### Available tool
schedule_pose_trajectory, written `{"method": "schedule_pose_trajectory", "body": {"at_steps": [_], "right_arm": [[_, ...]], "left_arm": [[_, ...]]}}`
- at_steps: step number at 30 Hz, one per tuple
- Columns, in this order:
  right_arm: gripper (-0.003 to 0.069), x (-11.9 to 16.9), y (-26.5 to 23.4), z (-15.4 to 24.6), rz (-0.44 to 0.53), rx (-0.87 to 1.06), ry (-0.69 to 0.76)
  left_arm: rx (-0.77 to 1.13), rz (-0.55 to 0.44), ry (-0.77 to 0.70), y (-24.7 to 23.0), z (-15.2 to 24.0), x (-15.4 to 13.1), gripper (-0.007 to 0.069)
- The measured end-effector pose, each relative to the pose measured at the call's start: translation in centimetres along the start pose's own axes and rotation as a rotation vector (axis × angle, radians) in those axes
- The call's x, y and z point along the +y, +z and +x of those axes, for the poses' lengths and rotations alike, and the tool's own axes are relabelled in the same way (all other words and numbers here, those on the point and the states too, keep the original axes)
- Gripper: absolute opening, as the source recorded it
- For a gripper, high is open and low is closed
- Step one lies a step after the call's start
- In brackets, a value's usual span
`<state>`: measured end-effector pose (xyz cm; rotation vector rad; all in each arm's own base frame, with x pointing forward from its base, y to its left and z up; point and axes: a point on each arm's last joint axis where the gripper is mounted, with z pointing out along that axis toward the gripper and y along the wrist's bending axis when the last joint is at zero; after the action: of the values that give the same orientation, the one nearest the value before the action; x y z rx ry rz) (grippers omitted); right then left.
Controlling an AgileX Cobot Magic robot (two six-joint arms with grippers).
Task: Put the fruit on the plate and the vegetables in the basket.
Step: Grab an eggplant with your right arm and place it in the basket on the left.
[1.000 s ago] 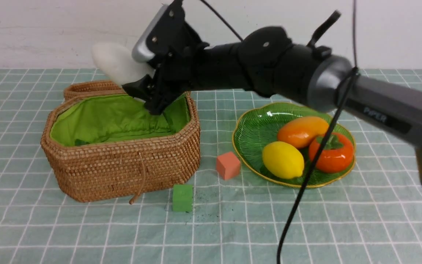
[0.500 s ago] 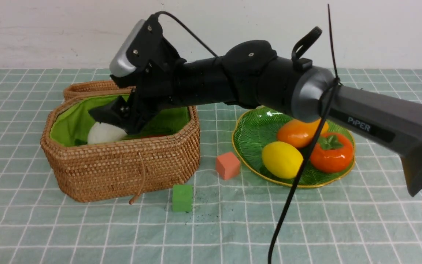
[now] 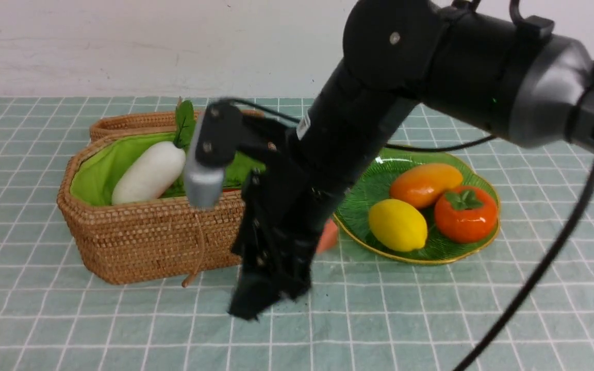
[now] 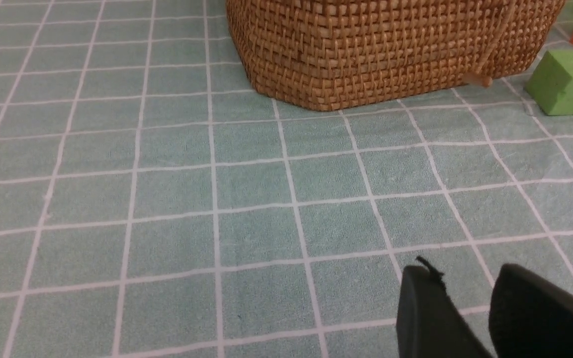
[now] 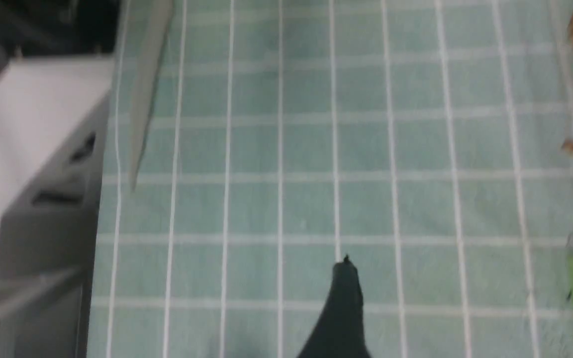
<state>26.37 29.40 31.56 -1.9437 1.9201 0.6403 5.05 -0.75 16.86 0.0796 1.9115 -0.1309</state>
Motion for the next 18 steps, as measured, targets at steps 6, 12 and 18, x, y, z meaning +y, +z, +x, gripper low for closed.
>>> {"method": "schedule_pose_trajectory", "body": {"at_steps": [6,12,18], "right_arm": [[0.0584,4.7,1.6,4.8,-0.073,0.198,0.000],[0.0583,7.2,4.1,9.4,-0.144,0.317,0.045],[0.0583,9.0,7.5,11.1,-0.091,0.326,0.001]], "left_arm": [[0.000,0.000,0.000,0.0,0.0,0.0,0.0196],[0.000,0.000,0.000,0.0,0.0,0.0,0.0197],[0.000,0.000,0.000,0.0,0.0,0.0,0.0207]]}}
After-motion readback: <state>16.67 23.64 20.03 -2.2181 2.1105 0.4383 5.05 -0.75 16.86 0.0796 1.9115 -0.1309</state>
